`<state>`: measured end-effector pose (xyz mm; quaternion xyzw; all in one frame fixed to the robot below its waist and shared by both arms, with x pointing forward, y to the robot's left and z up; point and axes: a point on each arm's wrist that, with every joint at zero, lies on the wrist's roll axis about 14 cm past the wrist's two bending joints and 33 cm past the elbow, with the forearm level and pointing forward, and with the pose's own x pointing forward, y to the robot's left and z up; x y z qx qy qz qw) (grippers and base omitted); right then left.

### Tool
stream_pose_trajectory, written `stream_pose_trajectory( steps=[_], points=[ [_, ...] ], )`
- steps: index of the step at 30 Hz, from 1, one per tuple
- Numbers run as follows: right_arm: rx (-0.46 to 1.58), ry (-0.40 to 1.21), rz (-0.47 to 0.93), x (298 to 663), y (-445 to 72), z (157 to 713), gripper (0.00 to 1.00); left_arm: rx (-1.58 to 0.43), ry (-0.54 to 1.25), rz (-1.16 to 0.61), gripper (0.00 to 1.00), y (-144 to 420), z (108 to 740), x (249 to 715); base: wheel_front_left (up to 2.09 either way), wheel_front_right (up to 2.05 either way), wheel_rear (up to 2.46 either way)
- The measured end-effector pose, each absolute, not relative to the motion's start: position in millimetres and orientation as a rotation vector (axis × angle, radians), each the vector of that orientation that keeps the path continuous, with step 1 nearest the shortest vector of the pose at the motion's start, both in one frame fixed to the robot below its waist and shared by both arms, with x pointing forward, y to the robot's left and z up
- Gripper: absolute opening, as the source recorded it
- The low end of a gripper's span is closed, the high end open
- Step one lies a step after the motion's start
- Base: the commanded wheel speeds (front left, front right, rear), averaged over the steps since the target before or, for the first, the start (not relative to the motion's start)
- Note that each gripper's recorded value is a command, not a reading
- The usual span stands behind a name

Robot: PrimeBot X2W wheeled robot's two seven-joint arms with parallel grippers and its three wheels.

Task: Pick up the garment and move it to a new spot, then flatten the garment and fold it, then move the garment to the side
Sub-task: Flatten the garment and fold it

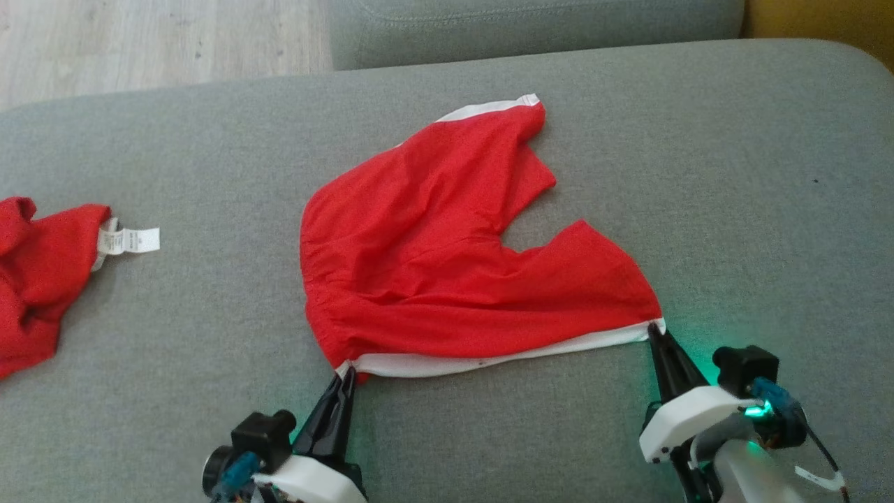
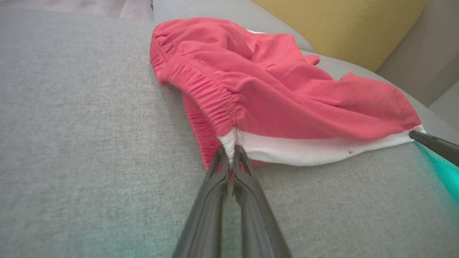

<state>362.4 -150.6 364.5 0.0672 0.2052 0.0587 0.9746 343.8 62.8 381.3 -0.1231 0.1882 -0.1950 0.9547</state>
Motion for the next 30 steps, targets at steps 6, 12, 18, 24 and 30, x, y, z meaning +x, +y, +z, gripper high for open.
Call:
stream_pose_trajectory(
  steps=[6, 12, 18, 24, 30],
  points=[
    [0.207, 0.317, 0.107, 372, -148, 392, 0.0, -0.223, 0.267, -0.414, 0.0, 68, 414, 355, 0.0, 0.0, 0.0],
    [0.319, 0.104, 0.17, 399, -127, 462, 0.0, -0.125, 0.044, -0.46, 0.0, 80, 481, 373, 0.0, 0.0, 0.0],
    [0.434, -0.223, 0.272, 438, -134, 603, 0.0, 0.037, -0.298, -0.538, 0.0, 93, 603, 404, 0.0, 0.0, 0.0],
    [0.469, -0.428, 0.364, 436, -146, 716, 0.0, 0.072, -0.512, -0.591, 0.0, 92, 711, 406, 0.0, 0.0, 0.0],
    [0.369, -0.425, 0.371, 460, -146, 741, 0.0, 0.041, -0.406, -0.532, 0.0, 100, 710, 447, 0.0, 0.0, 0.0]
  ],
)
